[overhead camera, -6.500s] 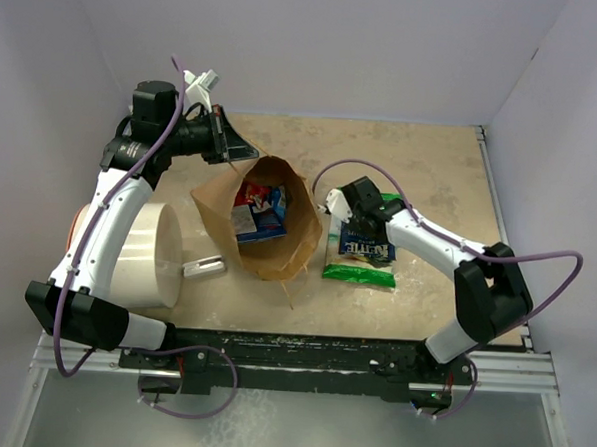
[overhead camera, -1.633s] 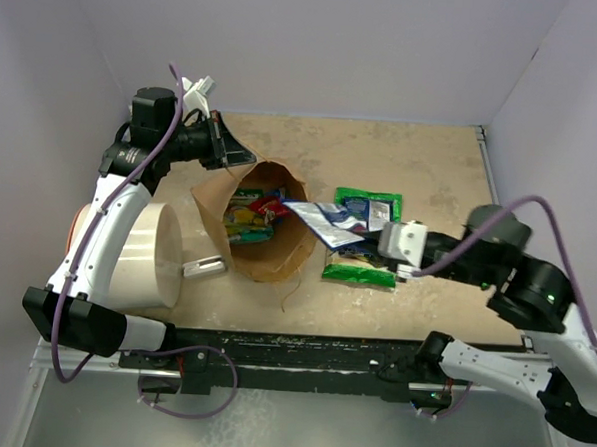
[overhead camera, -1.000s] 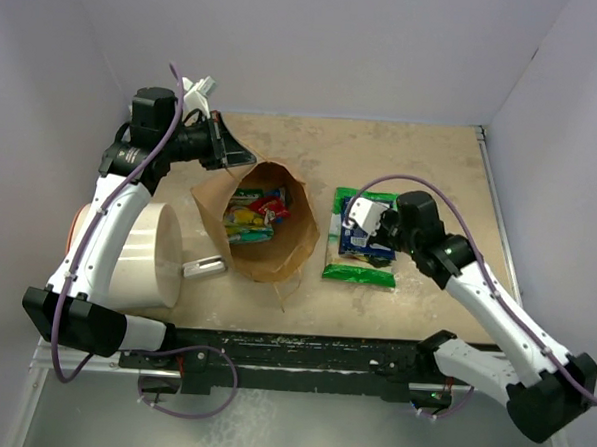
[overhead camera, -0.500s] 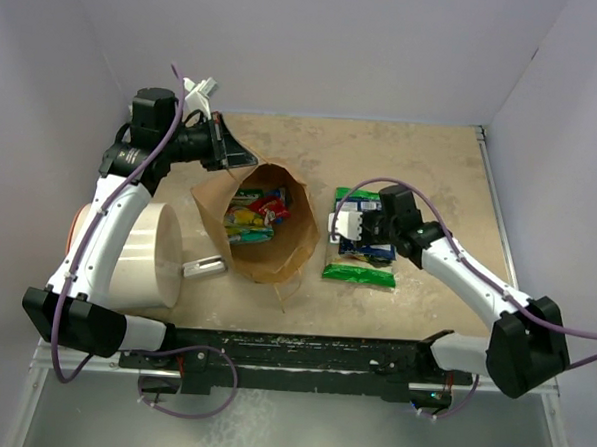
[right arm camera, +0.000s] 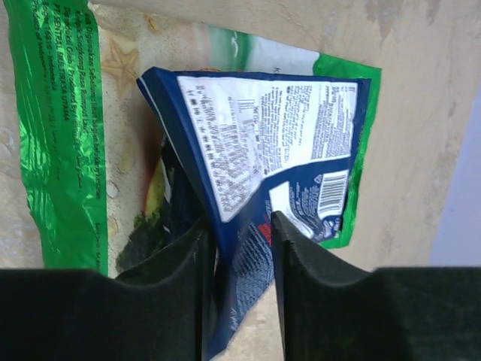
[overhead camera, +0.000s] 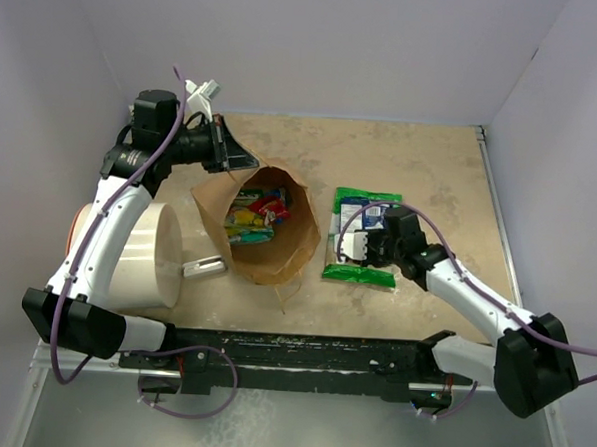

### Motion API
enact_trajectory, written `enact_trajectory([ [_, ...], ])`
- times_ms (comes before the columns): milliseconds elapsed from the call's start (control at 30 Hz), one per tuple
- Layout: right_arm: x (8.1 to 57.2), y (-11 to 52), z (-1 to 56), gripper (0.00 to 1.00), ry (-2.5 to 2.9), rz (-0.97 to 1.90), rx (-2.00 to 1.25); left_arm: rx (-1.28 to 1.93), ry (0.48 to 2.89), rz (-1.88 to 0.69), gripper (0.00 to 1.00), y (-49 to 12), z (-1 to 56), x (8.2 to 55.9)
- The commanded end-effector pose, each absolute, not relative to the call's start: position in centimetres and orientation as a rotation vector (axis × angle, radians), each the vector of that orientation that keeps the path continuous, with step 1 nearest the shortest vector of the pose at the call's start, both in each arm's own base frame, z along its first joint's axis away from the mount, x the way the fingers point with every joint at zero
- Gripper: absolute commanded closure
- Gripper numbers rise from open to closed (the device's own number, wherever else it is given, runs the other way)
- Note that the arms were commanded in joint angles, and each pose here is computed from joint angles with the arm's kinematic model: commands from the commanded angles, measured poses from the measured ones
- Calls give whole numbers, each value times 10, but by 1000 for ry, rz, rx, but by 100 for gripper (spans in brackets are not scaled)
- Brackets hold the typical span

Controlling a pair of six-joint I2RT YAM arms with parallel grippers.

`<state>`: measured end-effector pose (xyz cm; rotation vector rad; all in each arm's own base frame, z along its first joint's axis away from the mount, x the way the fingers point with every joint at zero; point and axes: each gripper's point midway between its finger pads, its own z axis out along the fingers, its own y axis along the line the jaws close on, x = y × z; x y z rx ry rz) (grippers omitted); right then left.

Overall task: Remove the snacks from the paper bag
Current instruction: Place the snack at the center of the board, then take out the snack from the paper bag.

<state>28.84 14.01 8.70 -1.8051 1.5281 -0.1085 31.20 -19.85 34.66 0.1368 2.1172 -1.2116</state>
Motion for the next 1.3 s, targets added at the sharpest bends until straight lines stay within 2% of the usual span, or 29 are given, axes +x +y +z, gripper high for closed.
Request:
enact_trajectory([
  [0, 289, 140, 125, 55, 1507, -115, -1761, 197, 2042, -1211, 100, -200, 362, 309],
  [67, 279, 140, 139, 45, 1535, -70, -1763, 197, 2040, -1206, 100, -200, 362, 309],
  [167, 250, 150, 159, 13, 1529, 90, -1741, 183, 2036, -1202, 100, -199, 364, 309],
  [200, 241, 154, 167, 12, 1507, 134, -1726, 176, 2036, -1206, 100, -199, 366, 309],
  [467, 191, 208, 252, 16, 1314, 414, -1523, 159, 2050, -1205, 100, -197, 366, 305],
  [667, 187, 279, 311, 21, 1158, 566, -1349, 157, 2050, -1205, 100, -197, 367, 304],
  [933, 221, 370, 293, 37, 1188, 492, -1315, 178, 2046, -1214, 100, -199, 367, 306],
  [1033, 238, 388, 278, 45, 1204, 455, -1307, 187, 2040, -1213, 100, -199, 368, 307],
  [1267, 257, 419, 224, 54, 1265, 452, -1342, 205, 2042, -1242, 100, -202, 370, 301],
])
